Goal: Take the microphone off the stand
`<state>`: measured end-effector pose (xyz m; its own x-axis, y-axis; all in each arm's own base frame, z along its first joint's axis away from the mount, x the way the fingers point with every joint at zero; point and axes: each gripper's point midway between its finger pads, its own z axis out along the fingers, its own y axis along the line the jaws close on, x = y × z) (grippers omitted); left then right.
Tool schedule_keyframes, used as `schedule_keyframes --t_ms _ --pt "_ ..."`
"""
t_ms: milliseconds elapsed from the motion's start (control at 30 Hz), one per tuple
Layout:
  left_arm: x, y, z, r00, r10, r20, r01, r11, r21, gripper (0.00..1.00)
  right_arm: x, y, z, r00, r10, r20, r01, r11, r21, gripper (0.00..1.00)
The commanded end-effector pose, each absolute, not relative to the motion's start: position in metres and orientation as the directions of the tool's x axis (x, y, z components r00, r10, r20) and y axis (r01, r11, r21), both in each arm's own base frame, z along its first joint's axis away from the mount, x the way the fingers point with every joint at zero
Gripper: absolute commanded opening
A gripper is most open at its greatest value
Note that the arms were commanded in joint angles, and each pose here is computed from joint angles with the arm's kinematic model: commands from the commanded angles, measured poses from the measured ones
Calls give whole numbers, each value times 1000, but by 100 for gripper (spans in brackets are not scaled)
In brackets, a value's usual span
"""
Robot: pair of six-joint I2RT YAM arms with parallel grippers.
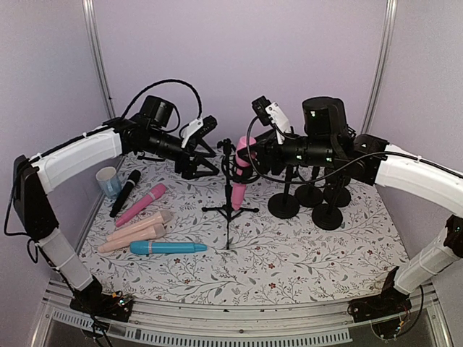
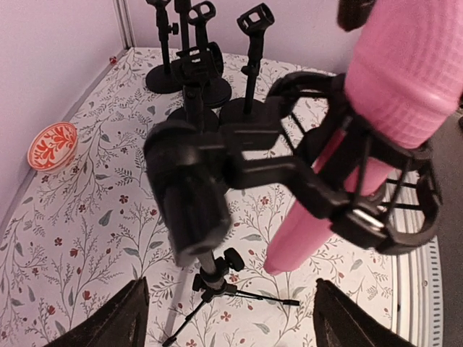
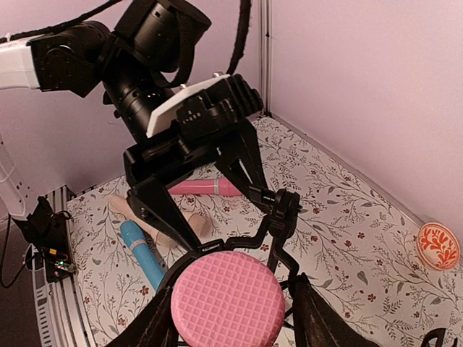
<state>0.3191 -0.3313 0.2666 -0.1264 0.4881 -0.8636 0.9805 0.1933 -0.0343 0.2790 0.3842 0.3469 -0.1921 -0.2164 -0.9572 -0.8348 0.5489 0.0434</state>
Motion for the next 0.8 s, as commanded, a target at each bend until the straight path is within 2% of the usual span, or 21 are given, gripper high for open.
schedule_keyframes --t_ms 0,133,300,367,633,767 --pt "324 -352 248 -157 475 -866 985 144 -100 78 267 372 354 -164 -197 -967 -849 526 37 55" --pt "318 -367 250 -145 439 -887 989 44 -139 69 260 369 358 -153 -180 -972 -858 512 41 56" --pt "308 -379 255 -121 403 -907 986 -55 -156 61 258 370 359 -152 -178 -972 -859 511 41 72" --pt "304 -380 257 -112 392 -913 984 -83 -157 56 255 374 358 -147 -182 -972 -862 506 35 74" --pt "299 -384 250 -96 397 -913 983 -107 -149 27 243 380 346 -143 -196 -970 -869 495 28 69" --pt "300 -385 245 -94 408 -908 984 -98 -147 18 240 377 347 -144 -175 -974 -861 507 36 69"
